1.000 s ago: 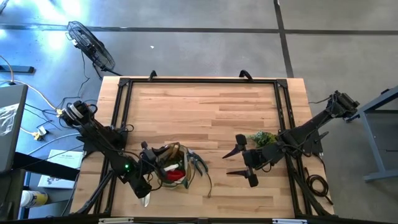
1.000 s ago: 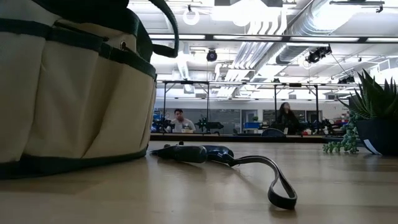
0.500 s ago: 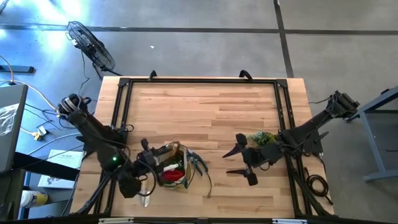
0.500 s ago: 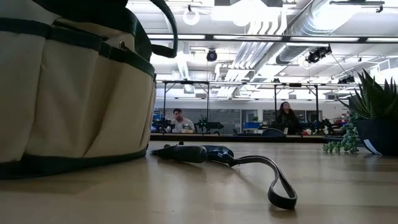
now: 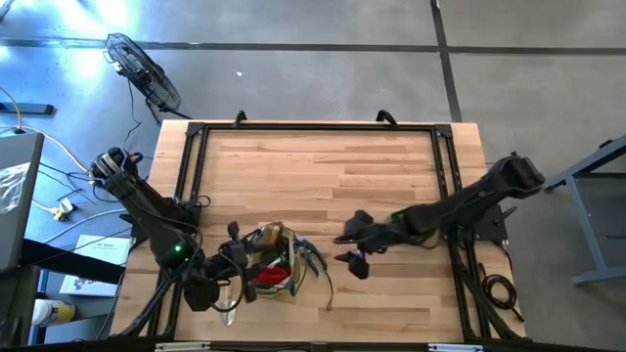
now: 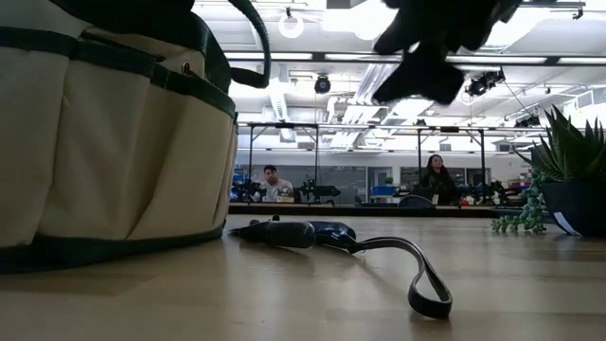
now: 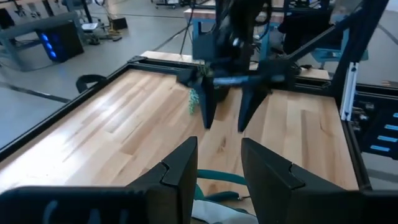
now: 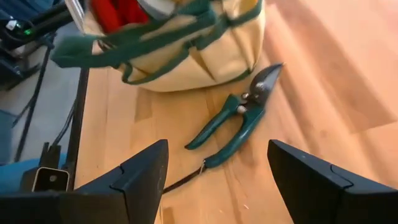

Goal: Pick & Place Garden tools in Gardening bag
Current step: Put the green shears into the brown gardening bag

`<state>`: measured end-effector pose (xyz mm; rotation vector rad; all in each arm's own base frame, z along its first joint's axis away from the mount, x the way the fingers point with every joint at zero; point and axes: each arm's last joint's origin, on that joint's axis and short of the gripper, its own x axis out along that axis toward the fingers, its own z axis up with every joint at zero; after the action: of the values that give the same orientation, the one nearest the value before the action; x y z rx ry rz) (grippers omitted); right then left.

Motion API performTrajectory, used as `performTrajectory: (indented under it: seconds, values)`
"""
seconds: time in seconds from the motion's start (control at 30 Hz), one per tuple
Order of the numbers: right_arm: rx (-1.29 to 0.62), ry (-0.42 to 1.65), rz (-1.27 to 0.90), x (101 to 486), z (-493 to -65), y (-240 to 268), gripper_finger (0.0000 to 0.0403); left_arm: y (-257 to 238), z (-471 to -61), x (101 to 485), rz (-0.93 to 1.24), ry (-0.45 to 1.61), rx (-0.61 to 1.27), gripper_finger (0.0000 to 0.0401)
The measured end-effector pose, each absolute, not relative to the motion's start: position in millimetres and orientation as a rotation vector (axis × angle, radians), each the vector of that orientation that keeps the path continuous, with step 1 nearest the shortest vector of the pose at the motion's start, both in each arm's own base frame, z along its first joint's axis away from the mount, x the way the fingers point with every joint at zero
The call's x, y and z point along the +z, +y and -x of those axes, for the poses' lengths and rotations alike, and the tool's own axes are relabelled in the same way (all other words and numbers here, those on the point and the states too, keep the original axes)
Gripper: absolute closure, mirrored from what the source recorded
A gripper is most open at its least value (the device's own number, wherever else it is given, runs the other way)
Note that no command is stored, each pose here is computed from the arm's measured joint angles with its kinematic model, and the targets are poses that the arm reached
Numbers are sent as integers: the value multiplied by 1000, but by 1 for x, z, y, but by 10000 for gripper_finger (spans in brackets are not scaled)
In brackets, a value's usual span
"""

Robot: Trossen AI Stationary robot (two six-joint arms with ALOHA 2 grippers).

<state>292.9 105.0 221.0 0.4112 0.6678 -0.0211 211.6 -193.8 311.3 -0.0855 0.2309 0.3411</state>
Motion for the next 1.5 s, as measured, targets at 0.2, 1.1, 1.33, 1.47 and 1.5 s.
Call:
performTrajectory:
  seconds: [0.2,1.1,1.33,1.47,1.5]
  values:
    - [68,677,-458,193,-316,111,137,-194,-212,311,91,245,316,283]
    - [-197,683,-474,131,-334,115,137,-215,-224,279,213,420,148,283]
    - [-190,667,-464,132,-332,124,137,-217,-227,275,206,423,156,283]
    - [-180,661,-455,141,-339,128,137,-216,-227,275,199,403,183,283]
    - [-177,664,-443,143,-342,129,137,-216,-227,275,196,399,190,283]
